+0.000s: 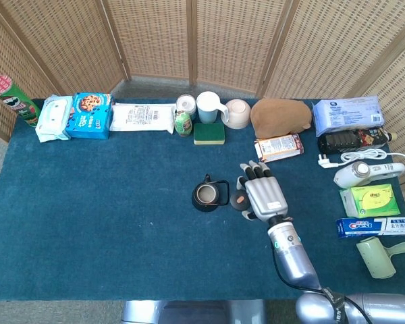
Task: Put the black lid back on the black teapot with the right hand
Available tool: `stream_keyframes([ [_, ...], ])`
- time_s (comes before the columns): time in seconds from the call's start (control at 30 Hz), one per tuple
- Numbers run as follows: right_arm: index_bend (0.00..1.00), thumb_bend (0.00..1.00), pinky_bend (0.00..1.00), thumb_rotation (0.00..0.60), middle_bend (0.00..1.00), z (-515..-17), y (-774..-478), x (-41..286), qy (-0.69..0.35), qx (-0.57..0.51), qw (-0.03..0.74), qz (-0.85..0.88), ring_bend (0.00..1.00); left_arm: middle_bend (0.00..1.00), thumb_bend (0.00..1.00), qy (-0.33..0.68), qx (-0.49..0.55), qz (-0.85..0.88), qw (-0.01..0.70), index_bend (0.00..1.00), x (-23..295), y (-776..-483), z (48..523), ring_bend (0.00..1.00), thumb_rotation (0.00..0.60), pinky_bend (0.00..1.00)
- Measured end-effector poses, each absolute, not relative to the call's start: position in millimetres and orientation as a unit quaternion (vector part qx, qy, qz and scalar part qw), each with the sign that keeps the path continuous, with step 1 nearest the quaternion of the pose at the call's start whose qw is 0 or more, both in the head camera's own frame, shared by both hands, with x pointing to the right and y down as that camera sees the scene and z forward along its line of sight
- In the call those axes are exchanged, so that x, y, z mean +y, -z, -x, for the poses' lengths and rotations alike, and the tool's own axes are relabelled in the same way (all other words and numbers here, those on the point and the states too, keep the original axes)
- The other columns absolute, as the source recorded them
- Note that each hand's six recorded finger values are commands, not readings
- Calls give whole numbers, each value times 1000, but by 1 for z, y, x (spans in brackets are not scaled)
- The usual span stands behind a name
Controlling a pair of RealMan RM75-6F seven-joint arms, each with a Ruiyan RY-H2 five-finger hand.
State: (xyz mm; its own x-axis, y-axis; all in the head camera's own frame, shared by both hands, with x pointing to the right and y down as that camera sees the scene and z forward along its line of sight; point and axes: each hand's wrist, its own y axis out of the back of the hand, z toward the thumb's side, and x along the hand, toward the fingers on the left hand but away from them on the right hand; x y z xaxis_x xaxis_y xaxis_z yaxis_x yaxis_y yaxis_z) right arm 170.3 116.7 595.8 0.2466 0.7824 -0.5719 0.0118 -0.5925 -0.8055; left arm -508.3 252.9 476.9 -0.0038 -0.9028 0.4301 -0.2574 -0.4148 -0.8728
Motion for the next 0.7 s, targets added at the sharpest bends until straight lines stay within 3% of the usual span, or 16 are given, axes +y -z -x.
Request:
stream_keyframes([
  [0.23, 430, 239, 0, 600, 129, -145, -596, 103, -550, -280, 333, 713, 81, 0, 131, 545, 443, 648, 295, 0, 253, -480, 505, 0, 600, 56],
  [0.7, 430, 239, 0, 600, 129, -94, -625, 87, -564, -256, 328, 713, 81, 0, 131, 551, 442, 651, 277, 0, 245, -487, 511, 0, 600, 56],
])
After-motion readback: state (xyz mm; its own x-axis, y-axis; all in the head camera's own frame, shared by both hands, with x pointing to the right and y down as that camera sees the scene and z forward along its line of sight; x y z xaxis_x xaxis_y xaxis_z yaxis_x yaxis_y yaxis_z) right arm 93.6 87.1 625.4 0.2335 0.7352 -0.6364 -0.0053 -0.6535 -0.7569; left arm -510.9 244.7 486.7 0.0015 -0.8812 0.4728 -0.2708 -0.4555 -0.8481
